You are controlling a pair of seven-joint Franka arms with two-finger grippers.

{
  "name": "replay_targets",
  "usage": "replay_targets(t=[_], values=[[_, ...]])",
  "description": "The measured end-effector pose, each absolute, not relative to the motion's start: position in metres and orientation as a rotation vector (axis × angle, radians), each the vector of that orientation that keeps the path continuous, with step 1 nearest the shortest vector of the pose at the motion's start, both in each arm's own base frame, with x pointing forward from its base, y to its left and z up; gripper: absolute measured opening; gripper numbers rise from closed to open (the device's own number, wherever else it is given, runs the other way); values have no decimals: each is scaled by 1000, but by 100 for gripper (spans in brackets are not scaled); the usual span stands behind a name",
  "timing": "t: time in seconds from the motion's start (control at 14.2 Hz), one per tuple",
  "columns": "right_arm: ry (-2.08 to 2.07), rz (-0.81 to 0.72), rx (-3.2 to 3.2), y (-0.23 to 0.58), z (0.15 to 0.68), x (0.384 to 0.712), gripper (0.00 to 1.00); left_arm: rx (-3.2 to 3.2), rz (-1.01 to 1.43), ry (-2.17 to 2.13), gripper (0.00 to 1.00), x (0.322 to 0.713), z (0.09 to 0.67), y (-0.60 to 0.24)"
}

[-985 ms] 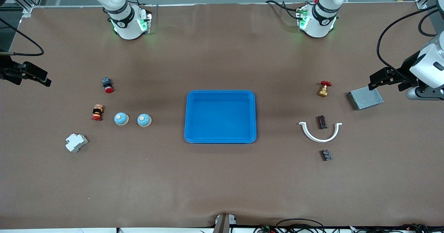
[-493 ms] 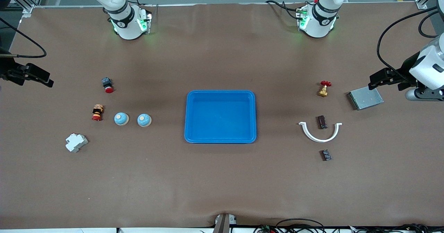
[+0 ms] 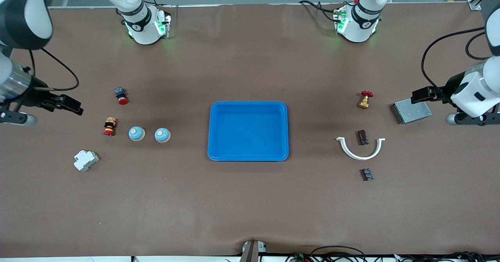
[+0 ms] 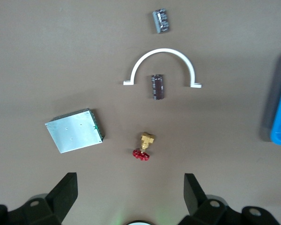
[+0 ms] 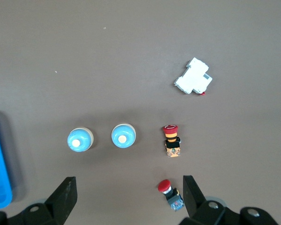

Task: Place electrolytic capacitor and blue bell in tray
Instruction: 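Reach the right gripper to a blue button while the left gripper reaches a capacitor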

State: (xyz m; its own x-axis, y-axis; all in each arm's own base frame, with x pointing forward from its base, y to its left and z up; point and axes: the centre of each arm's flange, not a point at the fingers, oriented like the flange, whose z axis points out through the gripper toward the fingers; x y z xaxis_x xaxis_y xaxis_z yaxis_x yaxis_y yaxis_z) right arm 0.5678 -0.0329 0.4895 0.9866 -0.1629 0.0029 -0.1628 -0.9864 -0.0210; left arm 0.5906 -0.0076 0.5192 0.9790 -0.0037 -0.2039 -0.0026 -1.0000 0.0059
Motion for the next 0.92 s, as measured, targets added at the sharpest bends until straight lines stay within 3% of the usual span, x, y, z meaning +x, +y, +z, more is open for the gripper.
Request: replay_targets(t=[0.49,0.92], values=[[348,-45,-3104,-12,383,557,100,3119,-283,7,100,637,453,-4],[402,-65,-3107,13,297,572,100,3124,-230,186,100,669,379,-12]])
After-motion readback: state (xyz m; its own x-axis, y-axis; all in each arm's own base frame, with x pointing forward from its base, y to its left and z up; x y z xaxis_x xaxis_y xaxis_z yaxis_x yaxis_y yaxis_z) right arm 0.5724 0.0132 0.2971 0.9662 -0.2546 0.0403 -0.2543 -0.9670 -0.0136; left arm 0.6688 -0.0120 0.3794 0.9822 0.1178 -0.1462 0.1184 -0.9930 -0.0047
